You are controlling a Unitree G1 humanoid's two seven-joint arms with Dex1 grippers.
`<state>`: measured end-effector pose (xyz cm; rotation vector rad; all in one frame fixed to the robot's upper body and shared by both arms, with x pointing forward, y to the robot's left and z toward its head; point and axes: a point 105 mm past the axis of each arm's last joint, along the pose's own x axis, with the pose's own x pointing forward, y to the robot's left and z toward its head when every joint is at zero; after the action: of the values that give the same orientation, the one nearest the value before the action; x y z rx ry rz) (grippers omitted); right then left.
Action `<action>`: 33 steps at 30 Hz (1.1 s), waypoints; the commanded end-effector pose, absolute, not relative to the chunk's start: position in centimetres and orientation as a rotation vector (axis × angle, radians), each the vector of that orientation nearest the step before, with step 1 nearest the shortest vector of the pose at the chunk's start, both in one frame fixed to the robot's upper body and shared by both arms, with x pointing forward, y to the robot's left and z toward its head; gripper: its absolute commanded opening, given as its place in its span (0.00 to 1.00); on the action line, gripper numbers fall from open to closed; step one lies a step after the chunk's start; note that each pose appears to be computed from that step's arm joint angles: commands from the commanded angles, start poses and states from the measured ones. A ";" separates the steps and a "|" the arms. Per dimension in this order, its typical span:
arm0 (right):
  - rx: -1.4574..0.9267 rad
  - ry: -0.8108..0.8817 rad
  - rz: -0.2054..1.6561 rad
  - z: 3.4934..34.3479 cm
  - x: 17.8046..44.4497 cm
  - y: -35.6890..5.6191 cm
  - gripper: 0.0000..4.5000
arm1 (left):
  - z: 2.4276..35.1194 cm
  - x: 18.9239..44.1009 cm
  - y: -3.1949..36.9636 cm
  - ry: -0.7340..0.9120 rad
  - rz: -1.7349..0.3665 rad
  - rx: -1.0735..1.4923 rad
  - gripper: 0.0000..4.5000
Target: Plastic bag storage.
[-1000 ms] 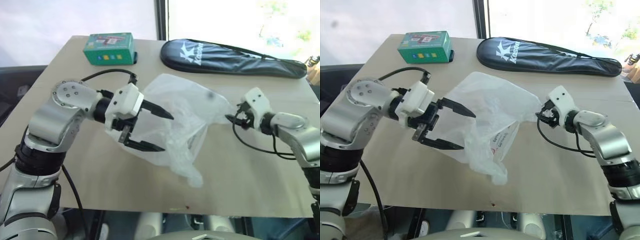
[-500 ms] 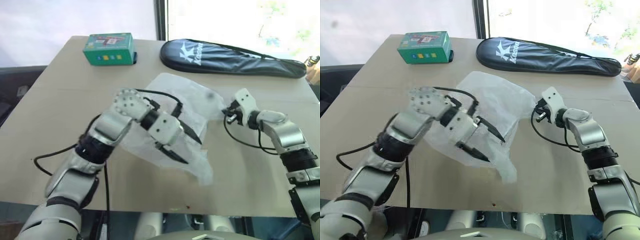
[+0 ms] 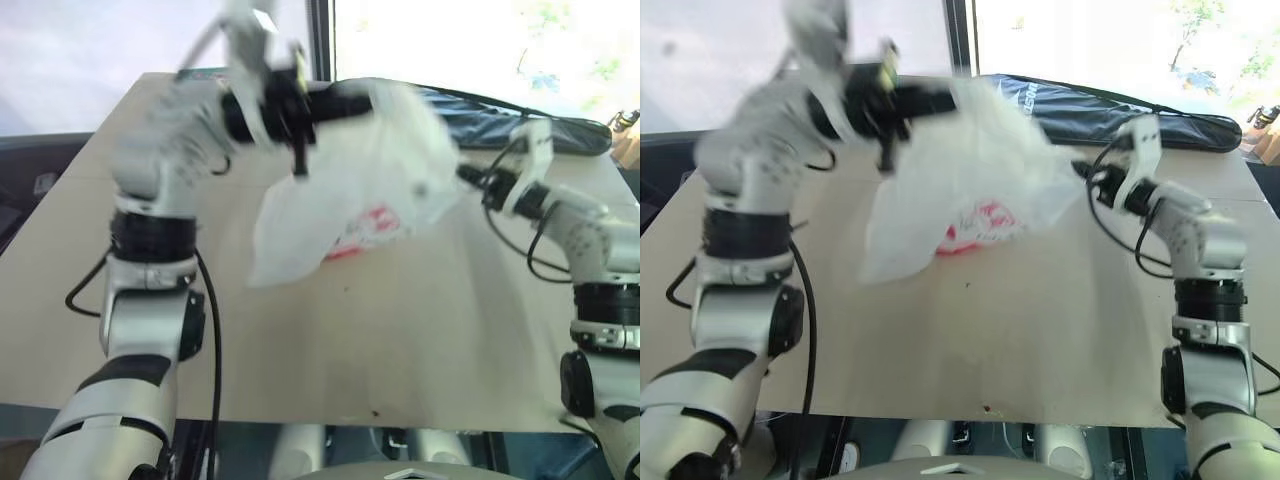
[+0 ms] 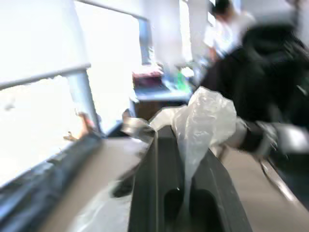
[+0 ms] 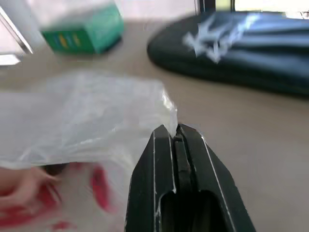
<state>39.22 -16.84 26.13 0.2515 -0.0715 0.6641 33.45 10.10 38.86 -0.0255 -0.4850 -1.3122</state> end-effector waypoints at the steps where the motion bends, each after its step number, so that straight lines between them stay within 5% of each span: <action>1: 0.349 -0.330 0.719 34.8 37.0 -17.5 0.00 | 42.5 35.1 13.6 -0.600 -1.127 -0.175 0.02; 7: 0.415 -0.522 0.778 42.3 33.7 -17.7 0.00 | 43.0 37.5 14.3 -0.627 -0.991 -0.150 0.02; 13: 0.426 -0.543 0.787 43.3 32.7 -17.5 0.00 | 42.1 37.9 13.8 -0.603 -1.000 -0.135 0.02; 15: 0.381 -0.510 0.768 41.9 31.1 -16.4 0.00 | 37.7 39.0 13.3 -0.497 -0.982 -0.066 0.02; 19: 0.233 -0.297 0.572 33.5 31.3 -15.8 0.00 | 30.1 38.4 12.3 -0.392 -0.952 0.123 0.02; 23: 0.059 -0.136 0.467 25.8 30.0 -15.2 0.00 | 26.0 36.5 11.7 -0.318 -0.935 0.109 0.02; 28: -0.051 -0.084 0.446 22.3 27.7 -15.6 0.00 | 23.8 34.2 12.2 -0.265 -0.936 0.062 0.02; 33: -0.134 -0.078 0.471 21.3 24.3 -17.1 0.50 | 22.2 32.1 15.0 -0.201 -0.898 0.008 0.50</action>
<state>25.59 -16.75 18.81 -0.0661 0.0419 0.4611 33.12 14.09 20.05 -0.0063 -0.1313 -0.9067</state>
